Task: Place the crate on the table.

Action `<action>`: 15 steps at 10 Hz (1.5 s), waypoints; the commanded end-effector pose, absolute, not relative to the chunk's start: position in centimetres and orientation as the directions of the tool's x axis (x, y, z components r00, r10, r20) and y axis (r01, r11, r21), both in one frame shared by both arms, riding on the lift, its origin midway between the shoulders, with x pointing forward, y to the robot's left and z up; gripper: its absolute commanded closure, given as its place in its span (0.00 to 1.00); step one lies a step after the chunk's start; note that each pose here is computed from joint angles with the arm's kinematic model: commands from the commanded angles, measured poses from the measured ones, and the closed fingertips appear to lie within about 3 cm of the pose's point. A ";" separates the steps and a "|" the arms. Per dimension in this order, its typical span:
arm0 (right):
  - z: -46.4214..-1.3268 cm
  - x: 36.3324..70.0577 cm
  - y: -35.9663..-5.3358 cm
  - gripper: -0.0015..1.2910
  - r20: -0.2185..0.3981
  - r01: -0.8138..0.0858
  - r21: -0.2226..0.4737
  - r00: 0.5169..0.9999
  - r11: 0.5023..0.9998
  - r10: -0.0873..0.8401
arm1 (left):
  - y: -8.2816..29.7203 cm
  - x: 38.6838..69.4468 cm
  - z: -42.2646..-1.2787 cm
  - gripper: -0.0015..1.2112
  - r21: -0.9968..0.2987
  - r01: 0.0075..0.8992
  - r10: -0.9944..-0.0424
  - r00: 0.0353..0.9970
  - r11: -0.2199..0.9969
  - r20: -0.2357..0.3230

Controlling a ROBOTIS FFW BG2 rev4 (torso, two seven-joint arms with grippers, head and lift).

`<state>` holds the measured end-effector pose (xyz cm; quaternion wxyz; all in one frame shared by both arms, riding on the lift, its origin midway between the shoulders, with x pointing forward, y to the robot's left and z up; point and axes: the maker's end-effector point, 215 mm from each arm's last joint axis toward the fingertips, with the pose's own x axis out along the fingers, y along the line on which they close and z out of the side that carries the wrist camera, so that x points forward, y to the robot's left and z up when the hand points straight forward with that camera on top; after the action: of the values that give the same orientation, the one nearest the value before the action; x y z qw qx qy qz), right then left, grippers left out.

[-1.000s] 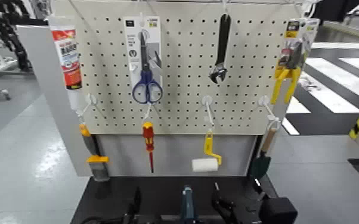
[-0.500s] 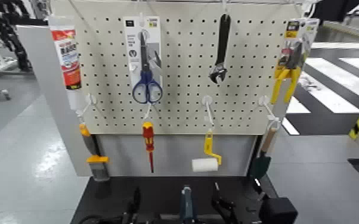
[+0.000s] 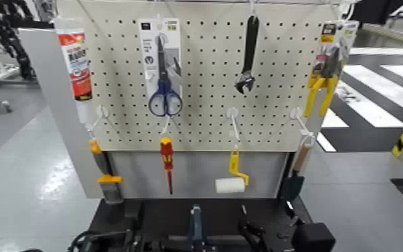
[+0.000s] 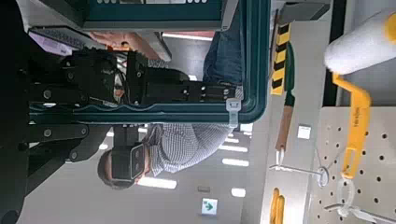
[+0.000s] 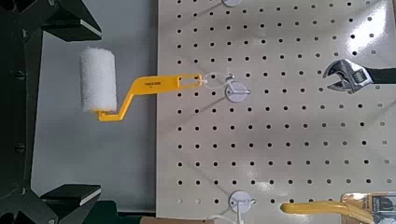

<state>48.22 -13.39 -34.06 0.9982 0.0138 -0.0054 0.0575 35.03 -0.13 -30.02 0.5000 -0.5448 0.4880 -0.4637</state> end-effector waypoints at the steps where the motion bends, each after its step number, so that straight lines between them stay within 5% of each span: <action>1: -34.1 48.1 -13.3 0.11 0.011 -0.116 0.029 0.993 0.993 0.116 | 1.8 36.4 -30.5 0.94 -0.998 -0.048 -0.993 0.111 0.031 -0.037; 7: -34.0 48.1 -13.2 0.11 0.014 -0.118 0.035 0.993 0.992 0.118 | 4.3 39.2 -31.0 0.94 -0.992 -0.010 -0.986 0.110 0.124 -0.124; 15: -34.0 48.1 -12.9 0.11 0.017 -0.122 0.044 0.992 0.992 0.122 | 2.1 43.2 -32.1 0.94 -0.997 0.056 -0.993 0.111 0.048 -0.041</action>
<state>48.13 -12.91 -34.00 0.9979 0.0218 -0.0067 0.0610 42.93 2.15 -31.36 0.5457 -0.5073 0.4626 -0.4805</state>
